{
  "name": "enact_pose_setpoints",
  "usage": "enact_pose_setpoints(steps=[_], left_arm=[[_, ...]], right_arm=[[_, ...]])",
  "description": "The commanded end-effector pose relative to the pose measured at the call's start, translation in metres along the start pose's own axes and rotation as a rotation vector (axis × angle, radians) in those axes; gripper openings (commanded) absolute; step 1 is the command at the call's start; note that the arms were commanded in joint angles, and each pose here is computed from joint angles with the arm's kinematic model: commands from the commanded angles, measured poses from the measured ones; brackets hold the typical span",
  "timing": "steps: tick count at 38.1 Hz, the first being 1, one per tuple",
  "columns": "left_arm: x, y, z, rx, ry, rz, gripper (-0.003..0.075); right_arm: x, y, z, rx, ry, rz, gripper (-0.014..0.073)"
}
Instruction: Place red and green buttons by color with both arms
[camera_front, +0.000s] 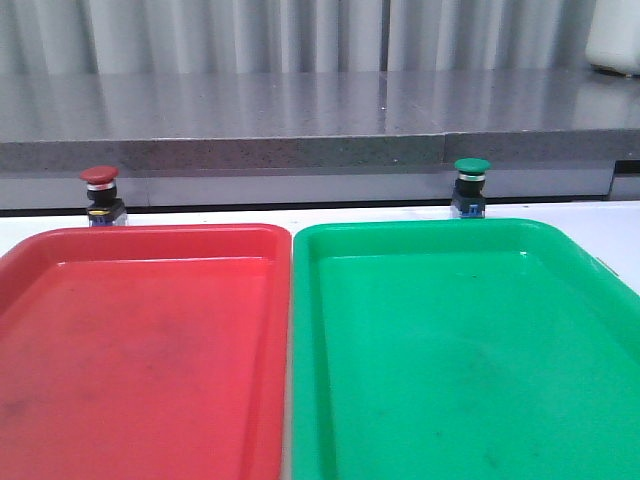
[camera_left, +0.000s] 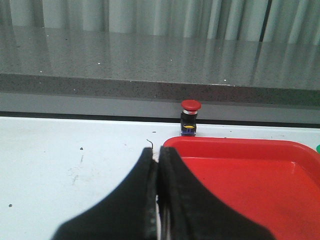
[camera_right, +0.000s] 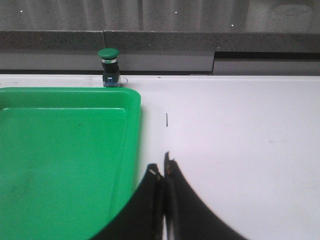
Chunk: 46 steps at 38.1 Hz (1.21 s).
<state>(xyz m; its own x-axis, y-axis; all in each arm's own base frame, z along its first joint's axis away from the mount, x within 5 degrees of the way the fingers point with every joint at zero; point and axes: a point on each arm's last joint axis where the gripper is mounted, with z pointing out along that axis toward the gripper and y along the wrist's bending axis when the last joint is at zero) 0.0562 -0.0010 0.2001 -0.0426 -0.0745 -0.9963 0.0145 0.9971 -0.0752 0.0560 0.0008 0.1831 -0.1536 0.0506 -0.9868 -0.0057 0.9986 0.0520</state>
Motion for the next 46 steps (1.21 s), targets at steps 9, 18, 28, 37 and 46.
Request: enact_pose_setpoints(steps=[9,18,28,37,46], left_arm=[[-0.001,0.000,0.000,0.006,-0.082,-0.017,-0.0020],[-0.001,0.000,0.000,0.006,-0.082,-0.017,-0.0020],[-0.003,0.000,0.000,0.007,-0.099,-0.017,-0.0020],[-0.029,-0.002,-0.007,0.029,-0.361,-0.016,-0.0020],[-0.099,-0.007,-0.018,0.031,-0.379,-0.016,-0.0020]], right_arm=[[-0.012,0.001,-0.003,-0.008,-0.114,-0.005,-0.0069],[-0.012,0.001,-0.003,-0.008,-0.114,-0.005,-0.0069],[-0.013,0.001,-0.003,-0.008,-0.123,-0.005,-0.0069],[-0.034,0.002,-0.009,-0.015,-0.254,-0.004,-0.0067],[-0.104,0.006,-0.031,-0.018,-0.319,-0.004,-0.0067]])
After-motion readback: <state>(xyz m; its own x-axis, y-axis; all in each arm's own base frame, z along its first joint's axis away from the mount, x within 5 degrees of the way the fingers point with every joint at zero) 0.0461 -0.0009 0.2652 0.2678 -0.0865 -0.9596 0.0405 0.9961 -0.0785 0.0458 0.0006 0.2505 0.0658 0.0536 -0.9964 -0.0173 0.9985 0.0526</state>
